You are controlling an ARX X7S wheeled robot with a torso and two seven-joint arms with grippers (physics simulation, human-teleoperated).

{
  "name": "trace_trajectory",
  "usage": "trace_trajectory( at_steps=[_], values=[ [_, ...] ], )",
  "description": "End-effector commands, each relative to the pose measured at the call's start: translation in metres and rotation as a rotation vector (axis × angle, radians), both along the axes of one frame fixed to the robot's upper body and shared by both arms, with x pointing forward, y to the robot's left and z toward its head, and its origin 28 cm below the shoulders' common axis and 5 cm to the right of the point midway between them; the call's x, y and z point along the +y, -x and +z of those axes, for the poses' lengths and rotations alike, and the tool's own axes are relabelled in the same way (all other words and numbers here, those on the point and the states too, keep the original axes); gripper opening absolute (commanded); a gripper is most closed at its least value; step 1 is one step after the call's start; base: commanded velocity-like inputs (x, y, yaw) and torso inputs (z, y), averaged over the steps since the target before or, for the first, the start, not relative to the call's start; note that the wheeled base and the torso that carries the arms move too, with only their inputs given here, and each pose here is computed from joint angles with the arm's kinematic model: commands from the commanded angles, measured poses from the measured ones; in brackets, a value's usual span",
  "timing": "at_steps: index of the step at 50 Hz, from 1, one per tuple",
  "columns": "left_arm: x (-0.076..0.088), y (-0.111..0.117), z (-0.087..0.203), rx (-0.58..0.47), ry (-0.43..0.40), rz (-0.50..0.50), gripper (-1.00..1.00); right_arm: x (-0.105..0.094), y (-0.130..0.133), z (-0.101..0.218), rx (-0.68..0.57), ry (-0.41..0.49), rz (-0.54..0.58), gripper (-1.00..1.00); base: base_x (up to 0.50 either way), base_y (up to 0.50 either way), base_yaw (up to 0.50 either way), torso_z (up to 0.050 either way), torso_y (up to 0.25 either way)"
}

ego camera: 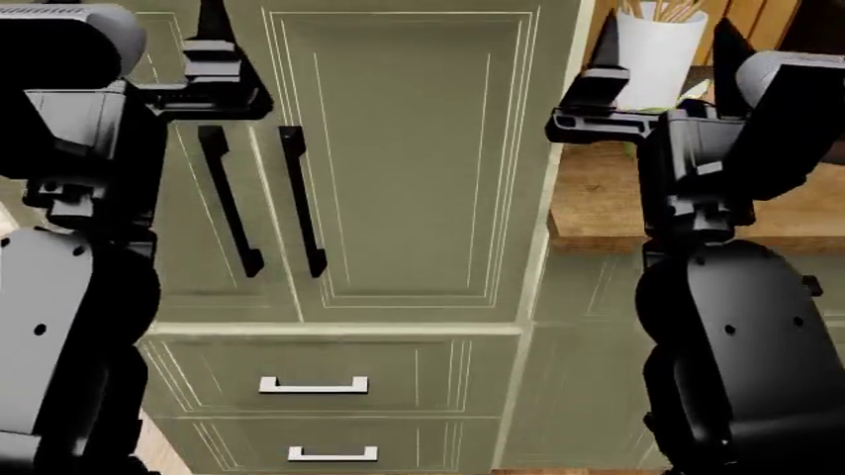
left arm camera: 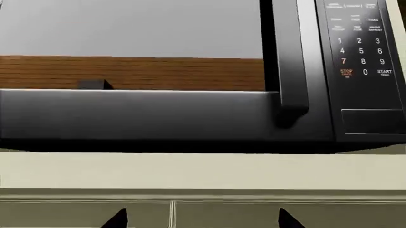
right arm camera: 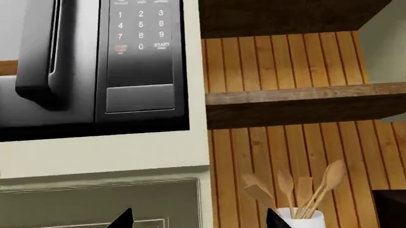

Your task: Open the microwave door

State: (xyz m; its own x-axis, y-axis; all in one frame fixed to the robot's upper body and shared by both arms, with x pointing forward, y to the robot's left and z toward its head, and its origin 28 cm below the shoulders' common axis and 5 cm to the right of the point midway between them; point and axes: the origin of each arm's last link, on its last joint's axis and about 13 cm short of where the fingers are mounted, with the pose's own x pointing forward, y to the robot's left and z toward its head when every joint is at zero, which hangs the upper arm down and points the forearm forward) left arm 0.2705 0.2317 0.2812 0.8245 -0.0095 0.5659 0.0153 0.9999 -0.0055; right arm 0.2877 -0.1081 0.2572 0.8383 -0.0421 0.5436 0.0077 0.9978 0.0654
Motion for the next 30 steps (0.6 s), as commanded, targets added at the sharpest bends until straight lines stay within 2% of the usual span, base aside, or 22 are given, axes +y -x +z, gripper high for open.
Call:
trace_trajectory(
  at_steps=[1, 9, 20, 22, 30],
  values=[
    [0.012, 0.002, 0.089, -0.169, -0.032, 0.030, 1.00, -0.005, -0.001, 0.077, -0.168, 0.039, 0.000, 1.00, 0.00, 0.00, 0.00, 0.050, 0.000],
    [0.017, 0.003, 0.117, -0.220, -0.046, 0.048, 1.00, -0.005, -0.004, 0.091, -0.194, 0.057, 0.005, 1.00, 0.00, 0.00, 0.00, 0.050, 0.000],
    [0.018, 0.004, 0.117, -0.213, -0.033, 0.047, 1.00, -0.006, -0.001, 0.096, -0.220, 0.058, 0.005, 1.00, 0.00, 0.00, 0.00, 0.050, 0.000],
    [0.018, 0.004, 0.116, -0.207, -0.027, 0.047, 1.00, -0.006, -0.001, 0.095, -0.219, 0.056, 0.008, 1.00, 0.00, -0.11, 0.00, 0.011, 0.000],
    [0.017, 0.004, 0.114, -0.200, -0.021, 0.037, 1.00, -0.006, -0.001, 0.093, -0.222, 0.031, 0.015, 1.00, 0.00, -0.50, 0.00, 0.000, 0.000]
  ],
)
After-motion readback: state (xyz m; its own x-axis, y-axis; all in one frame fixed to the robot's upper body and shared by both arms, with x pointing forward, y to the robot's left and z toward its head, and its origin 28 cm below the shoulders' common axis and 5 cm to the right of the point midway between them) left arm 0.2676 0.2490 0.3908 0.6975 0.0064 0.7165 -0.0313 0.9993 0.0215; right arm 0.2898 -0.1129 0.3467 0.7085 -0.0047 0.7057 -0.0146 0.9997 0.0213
